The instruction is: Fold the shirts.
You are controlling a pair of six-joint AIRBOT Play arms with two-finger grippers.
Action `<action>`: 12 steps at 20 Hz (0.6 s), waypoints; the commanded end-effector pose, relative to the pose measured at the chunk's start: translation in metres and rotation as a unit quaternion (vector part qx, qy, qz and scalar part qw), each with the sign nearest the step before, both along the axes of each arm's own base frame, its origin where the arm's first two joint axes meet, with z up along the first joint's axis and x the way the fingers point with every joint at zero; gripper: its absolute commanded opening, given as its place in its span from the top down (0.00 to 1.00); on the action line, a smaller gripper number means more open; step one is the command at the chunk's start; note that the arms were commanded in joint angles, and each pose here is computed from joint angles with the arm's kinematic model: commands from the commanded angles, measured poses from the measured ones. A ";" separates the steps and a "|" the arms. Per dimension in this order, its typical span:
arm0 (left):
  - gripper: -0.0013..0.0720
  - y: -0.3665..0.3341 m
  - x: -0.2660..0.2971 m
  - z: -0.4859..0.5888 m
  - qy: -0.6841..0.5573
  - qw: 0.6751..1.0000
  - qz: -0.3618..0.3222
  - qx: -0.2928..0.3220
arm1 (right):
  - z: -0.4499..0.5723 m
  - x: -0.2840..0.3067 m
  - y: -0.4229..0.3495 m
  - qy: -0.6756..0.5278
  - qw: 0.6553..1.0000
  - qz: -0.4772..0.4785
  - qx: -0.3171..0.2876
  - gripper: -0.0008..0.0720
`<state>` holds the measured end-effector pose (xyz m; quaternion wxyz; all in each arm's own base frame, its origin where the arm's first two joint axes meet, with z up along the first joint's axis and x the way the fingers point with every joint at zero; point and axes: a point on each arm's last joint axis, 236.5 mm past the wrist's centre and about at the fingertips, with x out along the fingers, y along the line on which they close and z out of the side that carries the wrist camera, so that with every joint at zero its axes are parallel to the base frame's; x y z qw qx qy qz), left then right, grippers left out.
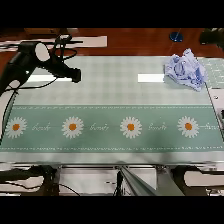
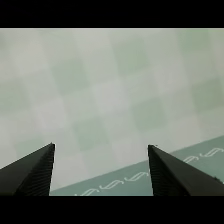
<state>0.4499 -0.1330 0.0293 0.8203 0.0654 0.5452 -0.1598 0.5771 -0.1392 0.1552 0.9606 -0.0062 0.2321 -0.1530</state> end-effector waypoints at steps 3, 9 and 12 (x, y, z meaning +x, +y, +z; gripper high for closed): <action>0.06 -0.035 -0.032 0.014 0.051 0.995 -0.031 -0.078 | -0.101 0.001 -0.037 0.035 0.969 -0.061 0.239 0.16; 0.06 -0.050 -0.037 0.025 0.054 0.991 -0.036 -0.115 | -0.167 0.008 -0.016 0.095 0.962 -0.035 0.252 0.16; 0.06 -0.051 -0.037 0.026 0.051 0.991 -0.047 -0.113 | -0.195 0.008 0.009 0.137 0.961 -0.004 0.240 0.16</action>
